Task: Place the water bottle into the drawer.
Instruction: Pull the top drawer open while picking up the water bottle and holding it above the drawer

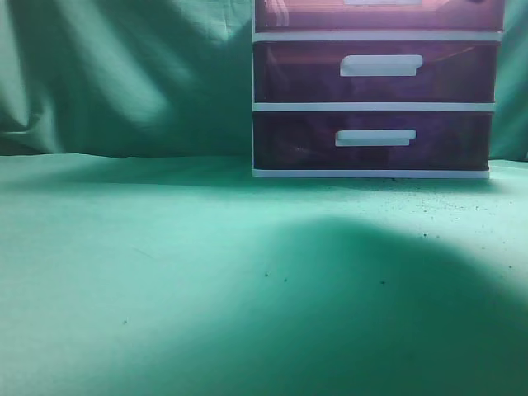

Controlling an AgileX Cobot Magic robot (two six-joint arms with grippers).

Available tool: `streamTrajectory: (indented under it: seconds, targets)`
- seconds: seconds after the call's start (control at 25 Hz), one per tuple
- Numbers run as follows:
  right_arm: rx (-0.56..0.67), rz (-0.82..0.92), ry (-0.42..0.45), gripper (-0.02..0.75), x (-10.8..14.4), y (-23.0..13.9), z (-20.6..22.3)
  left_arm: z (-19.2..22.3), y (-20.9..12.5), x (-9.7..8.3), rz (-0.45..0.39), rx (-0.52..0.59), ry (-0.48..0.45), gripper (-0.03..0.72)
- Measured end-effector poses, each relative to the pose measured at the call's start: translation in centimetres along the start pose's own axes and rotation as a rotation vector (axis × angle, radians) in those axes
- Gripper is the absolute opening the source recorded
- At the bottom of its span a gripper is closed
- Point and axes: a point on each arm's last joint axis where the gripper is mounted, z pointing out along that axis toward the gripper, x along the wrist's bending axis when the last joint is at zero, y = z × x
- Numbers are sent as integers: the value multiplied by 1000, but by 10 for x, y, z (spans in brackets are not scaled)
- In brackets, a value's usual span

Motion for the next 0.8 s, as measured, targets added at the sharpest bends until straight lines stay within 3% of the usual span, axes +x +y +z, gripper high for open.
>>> streamTrajectory:
  seconds: [0.08,0.12,0.68,0.8]
  targets:
    - [3,-34,9,322,-3,-2,13,0,0,0,0,0,1,299]
    - [1,-48,15,363,-2,-2,19,0,0,0,0,2,2,299]
    - [-16,-154,23,343,0,-10,78,0,-3,2,0,34,27,299]
    - [-19,-153,22,199,2,-11,81,0,-3,3,0,39,31,299]
